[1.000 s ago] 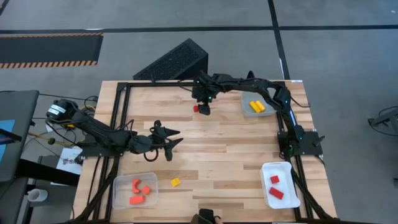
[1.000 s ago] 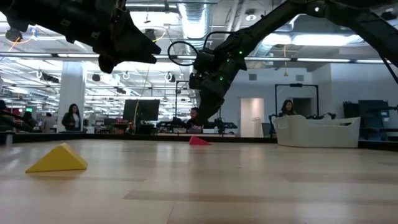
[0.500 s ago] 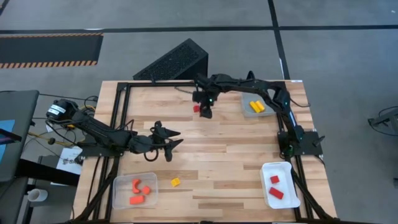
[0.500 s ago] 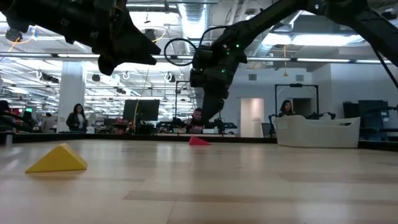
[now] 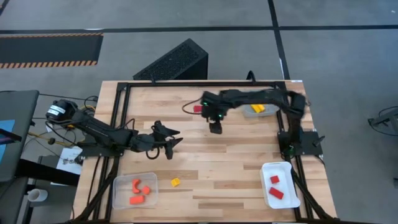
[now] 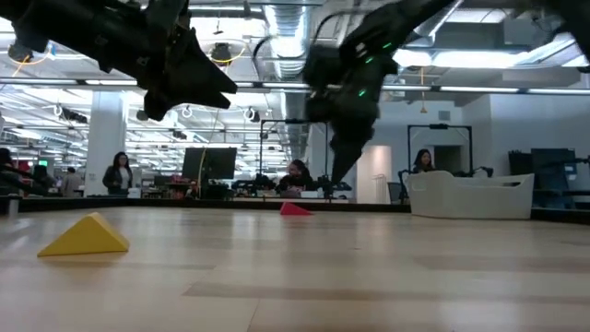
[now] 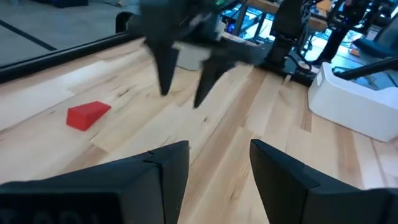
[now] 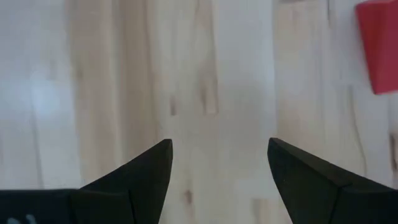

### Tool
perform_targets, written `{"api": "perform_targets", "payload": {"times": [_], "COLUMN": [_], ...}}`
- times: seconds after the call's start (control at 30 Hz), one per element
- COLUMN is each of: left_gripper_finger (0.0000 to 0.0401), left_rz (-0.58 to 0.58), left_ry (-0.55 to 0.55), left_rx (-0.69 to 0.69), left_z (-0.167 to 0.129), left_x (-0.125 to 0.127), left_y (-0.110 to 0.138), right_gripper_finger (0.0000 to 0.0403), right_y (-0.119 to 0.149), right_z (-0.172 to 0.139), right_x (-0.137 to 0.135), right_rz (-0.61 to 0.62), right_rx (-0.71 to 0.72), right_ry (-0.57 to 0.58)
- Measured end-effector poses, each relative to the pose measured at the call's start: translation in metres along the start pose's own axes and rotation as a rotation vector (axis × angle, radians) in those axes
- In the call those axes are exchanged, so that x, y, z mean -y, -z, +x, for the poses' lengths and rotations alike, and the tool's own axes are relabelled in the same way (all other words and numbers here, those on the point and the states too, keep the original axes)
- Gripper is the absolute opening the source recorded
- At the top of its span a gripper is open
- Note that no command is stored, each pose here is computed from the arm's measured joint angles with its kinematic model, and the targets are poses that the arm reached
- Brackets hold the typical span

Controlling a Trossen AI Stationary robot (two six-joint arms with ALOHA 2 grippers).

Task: Sort & place blocks by color
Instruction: Put the red block into the white bin

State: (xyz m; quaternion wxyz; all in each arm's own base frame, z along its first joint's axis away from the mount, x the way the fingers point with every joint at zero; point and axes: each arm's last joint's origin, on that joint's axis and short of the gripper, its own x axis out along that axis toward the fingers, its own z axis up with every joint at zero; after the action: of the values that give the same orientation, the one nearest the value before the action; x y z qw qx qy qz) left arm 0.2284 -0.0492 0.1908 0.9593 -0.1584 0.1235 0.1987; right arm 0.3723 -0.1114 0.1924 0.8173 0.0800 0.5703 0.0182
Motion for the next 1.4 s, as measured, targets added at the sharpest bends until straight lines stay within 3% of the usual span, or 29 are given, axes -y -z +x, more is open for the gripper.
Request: {"api": "perform_targets", "payload": {"times": [0.23, 0.47, 0.7, 1.07, 1.17, 1.4], "left_gripper_finger": [0.0216, 0.0293, 0.0317, 0.0314, 0.0322, 0.0357], "left_rz": [0.027, 0.122, 0.146, 0.147, 0.182, 0.227], "left_ry": [0.0, -0.124, -0.148, -0.162, -0.197, -0.243], "left_rx": [-0.06, -0.111, -0.255, -0.544, -0.636, -0.71], "left_z": [0.018, 0.052, 0.105, 0.179, 0.189, 0.202], "left_x": [-0.011, -0.022, -0.041, -0.08, -0.088, -0.105], "left_y": [-0.021, -0.054, -0.066, -0.067, -0.064, -0.072], "right_gripper_finger": [0.0281, 0.0281, 0.0281, 0.0281, 0.0281, 0.0281], "right_y": [0.058, 0.124, 0.164, 0.186, 0.187, 0.187], "right_z": [-0.04, -0.059, -0.078, -0.093, -0.093, -0.093], "right_x": [-0.039, -0.089, -0.121, -0.136, -0.136, -0.136], "right_rz": [0.083, 0.079, 0.125, 0.076, 0.073, 0.069], "right_rx": [0.263, 0.443, 0.634, 0.742, 0.742, 0.743], "right_ry": [0.075, 0.243, 0.283, 0.244, 0.242, 0.242]}}
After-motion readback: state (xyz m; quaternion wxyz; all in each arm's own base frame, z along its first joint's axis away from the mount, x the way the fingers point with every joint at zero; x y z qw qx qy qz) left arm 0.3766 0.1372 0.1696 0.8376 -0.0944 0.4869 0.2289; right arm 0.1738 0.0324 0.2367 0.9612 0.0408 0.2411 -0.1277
